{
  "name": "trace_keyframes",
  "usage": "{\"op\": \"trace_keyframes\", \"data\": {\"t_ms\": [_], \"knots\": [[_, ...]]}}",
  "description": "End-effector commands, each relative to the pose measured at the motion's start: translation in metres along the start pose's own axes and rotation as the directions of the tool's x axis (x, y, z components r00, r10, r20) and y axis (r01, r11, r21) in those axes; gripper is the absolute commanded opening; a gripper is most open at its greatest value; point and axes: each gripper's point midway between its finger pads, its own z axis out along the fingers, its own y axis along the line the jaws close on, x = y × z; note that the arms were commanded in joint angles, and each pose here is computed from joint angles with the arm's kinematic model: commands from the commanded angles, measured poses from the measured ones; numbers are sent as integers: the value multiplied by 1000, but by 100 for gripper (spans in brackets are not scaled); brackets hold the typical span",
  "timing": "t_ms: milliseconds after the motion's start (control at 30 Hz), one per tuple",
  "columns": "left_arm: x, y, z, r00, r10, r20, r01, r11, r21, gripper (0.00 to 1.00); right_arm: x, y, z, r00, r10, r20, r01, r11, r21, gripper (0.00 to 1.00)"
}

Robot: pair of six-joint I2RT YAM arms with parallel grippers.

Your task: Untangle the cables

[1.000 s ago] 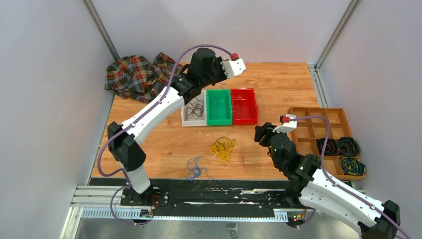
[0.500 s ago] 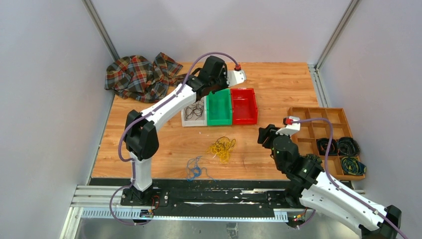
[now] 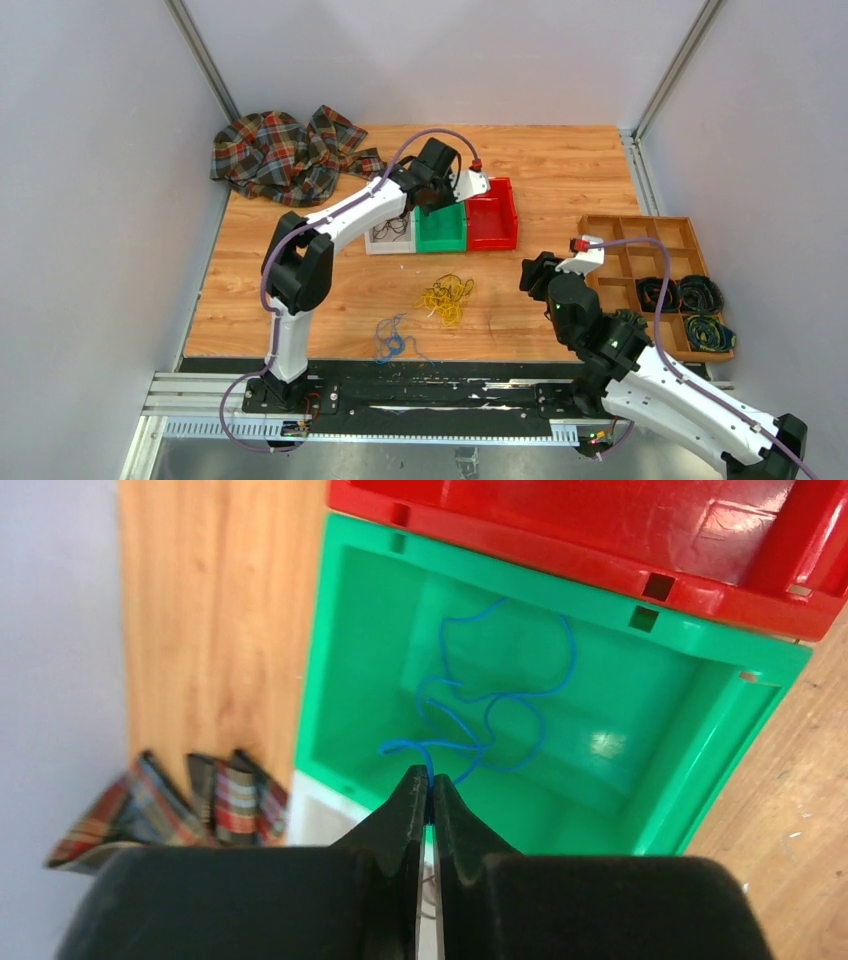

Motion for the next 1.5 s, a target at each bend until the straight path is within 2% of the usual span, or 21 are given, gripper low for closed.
{"op": "trace_keyframes", "data": {"t_ms": [0, 67, 200, 300, 400, 500, 633, 733, 867, 1200, 1467], "knots": [[8, -7, 12, 999, -24, -40, 26, 999, 34, 14, -3, -9, -1, 1000, 24, 8, -24, 999, 39, 50], [1, 1, 7, 999, -30, -34, 30, 999, 15, 33, -3, -9, -2, 1000, 27, 4, -27, 999, 36, 50], [-17, 18, -21, 999, -37, -12, 37, 999, 2, 67, -5, -7, -4, 1000, 26, 0, -26, 999, 27, 50], [-27, 22, -55, 998, -61, 17, 61, 998, 22, 79, -9, -5, -5, 1000, 17, 2, -17, 1000, 20, 50], [-27, 6, -92, 996, -86, 33, 82, 991, 102, 91, -11, -4, -5, 1000, -7, -8, 7, 1000, 24, 50], [-11, -28, -132, 996, -88, 26, 81, 974, 213, 93, -12, -1, -5, 999, -28, -25, 29, 999, 19, 50], [35, -95, -166, 999, -53, -10, 52, 916, 398, 93, -6, 4, -2, 997, -54, -59, 54, 999, 7, 52], [69, -140, -173, 998, -46, -44, 62, 868, 493, 91, 2, 7, -1, 992, -80, -95, 80, 997, -8, 54], [85, -171, -174, 995, -54, -80, 89, 823, 561, 88, 17, 8, -2, 981, -116, -156, 113, 993, -27, 57], [76, -215, -146, 975, -164, -149, 220, 777, 590, 84, 31, 7, -13, 956, -184, -229, 173, 983, -65, 61], [110, -234, -129, 968, -92, -234, 210, 809, 549, 79, 25, 7, -19, 943, -232, -237, 219, 972, -83, 61]]}}
